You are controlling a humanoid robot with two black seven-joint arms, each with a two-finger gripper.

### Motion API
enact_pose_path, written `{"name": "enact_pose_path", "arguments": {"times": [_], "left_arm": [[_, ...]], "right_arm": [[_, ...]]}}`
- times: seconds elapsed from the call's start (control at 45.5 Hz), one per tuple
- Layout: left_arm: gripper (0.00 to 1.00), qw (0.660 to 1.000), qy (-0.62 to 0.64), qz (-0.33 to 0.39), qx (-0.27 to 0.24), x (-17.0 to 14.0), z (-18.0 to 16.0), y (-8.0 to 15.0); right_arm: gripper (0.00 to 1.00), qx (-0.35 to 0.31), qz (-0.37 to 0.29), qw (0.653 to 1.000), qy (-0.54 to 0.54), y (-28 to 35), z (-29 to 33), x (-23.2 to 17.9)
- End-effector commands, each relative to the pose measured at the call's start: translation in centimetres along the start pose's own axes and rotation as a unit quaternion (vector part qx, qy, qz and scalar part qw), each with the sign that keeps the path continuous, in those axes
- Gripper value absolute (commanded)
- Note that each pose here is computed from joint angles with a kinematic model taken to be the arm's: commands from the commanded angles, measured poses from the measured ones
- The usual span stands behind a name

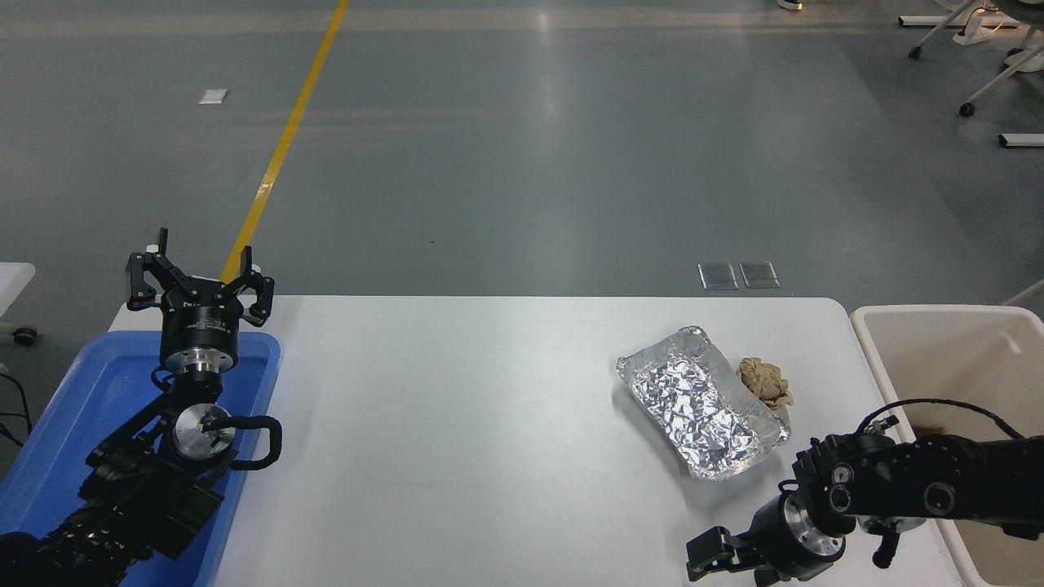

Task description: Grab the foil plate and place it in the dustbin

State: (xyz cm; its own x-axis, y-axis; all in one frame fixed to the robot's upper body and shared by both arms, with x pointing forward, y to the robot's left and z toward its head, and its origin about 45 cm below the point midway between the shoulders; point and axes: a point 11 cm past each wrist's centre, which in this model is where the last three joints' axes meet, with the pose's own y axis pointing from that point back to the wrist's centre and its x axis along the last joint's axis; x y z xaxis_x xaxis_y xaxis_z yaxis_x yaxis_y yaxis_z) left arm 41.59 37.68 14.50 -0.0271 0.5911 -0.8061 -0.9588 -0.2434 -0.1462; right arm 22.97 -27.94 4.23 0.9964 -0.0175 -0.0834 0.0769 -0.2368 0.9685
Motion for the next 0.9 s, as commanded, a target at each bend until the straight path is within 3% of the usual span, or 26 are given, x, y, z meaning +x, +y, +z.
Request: {"name": "enact_pose_path", "arguments": {"times": [0.0,0.418,0.571,0.879], "left_arm": [[0.99,1.000,0.000,0.000,0.000,0.0,0.0,0.0],[0.99,1.000,-0.001,0.000,-0.001,0.0,0.1,0.0],[0.99,1.000,-0.001,0.000,-0.001,0.0,0.1,0.0],[0.99,1.000,-0.001,0.000,-0.001,0.0,0.1,0.0]], "right_arm": [[1.00,-0.003,0.000,1.000,0.003,-0.2,0.2,-0.1],[1.00,-0.001,0.039,0.999,0.015,3.6,-0.5,3.2],[1.00,-0.006,0.066,0.997,0.026,8.0,-1.0,5.6],[1.00,-0.081,0.125,0.985,0.090,19.6,-1.4,8.6]]}}
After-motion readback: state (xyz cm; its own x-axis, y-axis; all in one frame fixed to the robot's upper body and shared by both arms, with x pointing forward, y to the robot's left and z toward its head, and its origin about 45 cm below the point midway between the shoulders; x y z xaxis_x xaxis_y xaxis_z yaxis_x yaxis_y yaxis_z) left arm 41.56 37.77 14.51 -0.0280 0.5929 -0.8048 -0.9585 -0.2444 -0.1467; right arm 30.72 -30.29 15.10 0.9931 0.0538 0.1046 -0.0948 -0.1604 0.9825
